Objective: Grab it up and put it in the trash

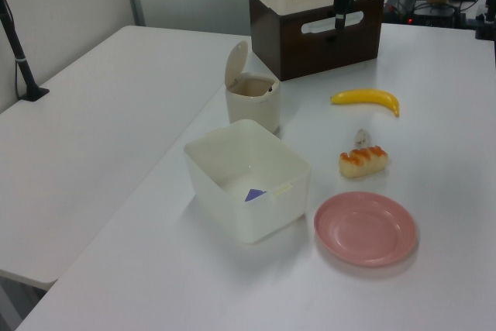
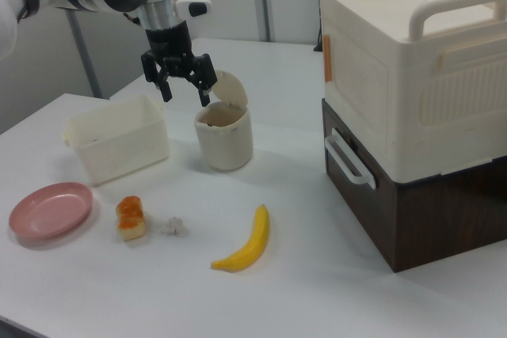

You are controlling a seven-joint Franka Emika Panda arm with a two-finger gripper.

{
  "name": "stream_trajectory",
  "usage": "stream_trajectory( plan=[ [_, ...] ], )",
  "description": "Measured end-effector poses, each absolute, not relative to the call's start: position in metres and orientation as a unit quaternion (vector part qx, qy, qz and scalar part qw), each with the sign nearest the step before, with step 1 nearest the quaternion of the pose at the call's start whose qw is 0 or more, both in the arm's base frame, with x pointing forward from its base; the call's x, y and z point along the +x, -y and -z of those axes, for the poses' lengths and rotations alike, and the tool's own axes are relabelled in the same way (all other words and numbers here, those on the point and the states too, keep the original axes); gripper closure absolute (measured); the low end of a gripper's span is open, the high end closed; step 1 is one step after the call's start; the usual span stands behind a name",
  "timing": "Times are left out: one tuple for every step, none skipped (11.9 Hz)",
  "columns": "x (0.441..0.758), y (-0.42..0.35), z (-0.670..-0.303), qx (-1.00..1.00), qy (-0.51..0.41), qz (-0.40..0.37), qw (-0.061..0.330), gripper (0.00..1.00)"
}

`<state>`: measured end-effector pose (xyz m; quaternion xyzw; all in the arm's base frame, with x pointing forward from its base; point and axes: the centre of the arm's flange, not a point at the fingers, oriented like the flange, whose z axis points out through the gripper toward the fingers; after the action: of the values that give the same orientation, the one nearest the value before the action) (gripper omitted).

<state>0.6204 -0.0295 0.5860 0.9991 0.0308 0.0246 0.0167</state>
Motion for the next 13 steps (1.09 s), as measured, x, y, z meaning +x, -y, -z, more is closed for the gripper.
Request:
stream_trajectory(
  plan=[
    [0.6204, 0.0295, -0.5857, 0.999, -0.031, -0.024, 0.017, 0.0],
    [0.6204, 0.0292, -0.5856, 0.999, -0.031, -0.024, 0.016, 0.0],
    [0.6205, 0.0284, -0.5856, 0.999, -0.031, -0.025, 0.012, 0.0],
    [0.6205, 0.0281, -0.5854, 0.999, -0.031, -0.025, 0.011, 0.0],
    [0.6207, 0.0276, -0.5845, 0.999, -0.031, -0.024, 0.011, 0.03],
    [0.6213, 0.0267, -0.5827, 0.999, -0.032, -0.022, 0.011, 0.03],
    [0.6221, 0.0257, -0.5806, 0.999, -0.033, -0.021, 0.01, 0.0],
    [0.6227, 0.0246, -0.5791, 0.999, -0.034, -0.019, 0.01, 0.0],
    [0.6232, 0.0243, -0.5781, 0.999, -0.036, -0.018, 0.01, 0.0],
    [0.6232, 0.0243, -0.5781, 0.999, -0.038, -0.018, 0.01, 0.0],
    [0.6232, 0.0243, -0.5781, 0.999, -0.038, -0.018, 0.01, 0.0],
    [0.6232, 0.0243, -0.5781, 0.999, -0.038, -0.018, 0.01, 0.0],
    [0.6232, 0.0244, -0.5781, 0.999, -0.038, -0.018, 0.01, 0.0]
  ],
)
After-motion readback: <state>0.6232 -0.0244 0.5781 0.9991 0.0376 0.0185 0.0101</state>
